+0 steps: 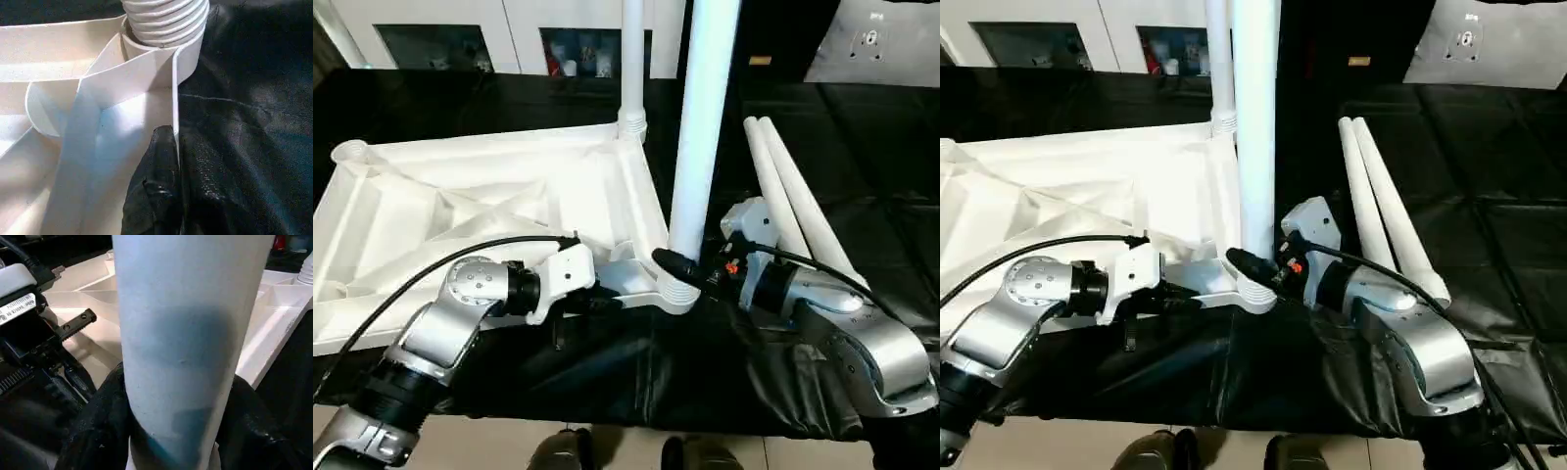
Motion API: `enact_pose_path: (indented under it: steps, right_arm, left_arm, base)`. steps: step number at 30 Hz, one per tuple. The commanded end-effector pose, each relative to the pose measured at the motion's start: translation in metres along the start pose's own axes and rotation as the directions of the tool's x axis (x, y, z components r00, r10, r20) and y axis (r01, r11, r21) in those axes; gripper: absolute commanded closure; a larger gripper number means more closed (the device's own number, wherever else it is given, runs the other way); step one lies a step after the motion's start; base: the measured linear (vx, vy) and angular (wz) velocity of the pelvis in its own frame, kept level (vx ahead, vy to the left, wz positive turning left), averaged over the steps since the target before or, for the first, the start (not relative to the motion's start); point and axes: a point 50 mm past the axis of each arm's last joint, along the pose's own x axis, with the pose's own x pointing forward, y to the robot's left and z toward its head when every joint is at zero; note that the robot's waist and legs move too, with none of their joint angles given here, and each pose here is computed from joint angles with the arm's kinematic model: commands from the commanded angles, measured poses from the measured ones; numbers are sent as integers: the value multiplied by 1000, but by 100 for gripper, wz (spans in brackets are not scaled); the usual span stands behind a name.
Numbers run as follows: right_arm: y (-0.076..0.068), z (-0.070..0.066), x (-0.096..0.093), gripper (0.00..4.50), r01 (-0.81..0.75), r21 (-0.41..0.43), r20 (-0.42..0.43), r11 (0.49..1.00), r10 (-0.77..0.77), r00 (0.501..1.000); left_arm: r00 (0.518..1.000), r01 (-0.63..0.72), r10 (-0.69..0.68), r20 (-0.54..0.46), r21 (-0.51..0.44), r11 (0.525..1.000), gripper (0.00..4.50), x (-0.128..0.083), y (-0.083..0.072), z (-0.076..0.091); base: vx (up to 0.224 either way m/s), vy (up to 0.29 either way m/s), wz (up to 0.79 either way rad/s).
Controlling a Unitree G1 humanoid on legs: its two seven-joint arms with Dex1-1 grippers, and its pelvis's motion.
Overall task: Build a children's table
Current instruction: Insert table leg to table base
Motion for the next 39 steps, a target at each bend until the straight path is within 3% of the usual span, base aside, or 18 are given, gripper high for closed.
enact_pose_path:
  steps: [1,7,17,23,27,32,37,39]
  right_arm:
    - [7,-4,3,260,-33,25,-4,999,33,999]
    - [1,-20,5,260,19,30,-38,999,-18,999]
    - [-5,-29,6,261,51,56,-43,997,-49,998]
    - [-4,-35,8,261,31,211,41,977,-40,998]
    - [-7,-50,2,261,67,292,64,954,-90,994]
    - [-3,-67,-7,261,89,335,82,938,-123,989]
    - [-1,-78,-12,261,118,272,55,955,-138,989]
    - [2,-84,-13,261,111,177,-4,978,-112,994]
  left_arm:
    - [1000,3,-3,-5,12,1000,450,3,1,1]
    - [1000,8,-8,-9,17,1000,450,2,2,0]
    - [1000,3,-3,-6,25,1000,450,3,5,1]
    - [1000,-6,6,5,21,1000,450,4,6,1]
    - [1000,-15,15,15,9,1000,450,5,6,0]
    - [1000,-21,21,18,4,1000,450,5,6,-1]
    - [1000,-25,25,17,2,1000,450,5,7,-1]
    - [1000,-27,27,15,4,1000,450,5,7,-2]
  base:
    - [0,0,0]
    - [0,0,0]
    - [0,0,0]
    - [0,0,0]
    - [0,0,0]
    - [0,0,0]
    - [0,0,0]
    - [0,0,0]
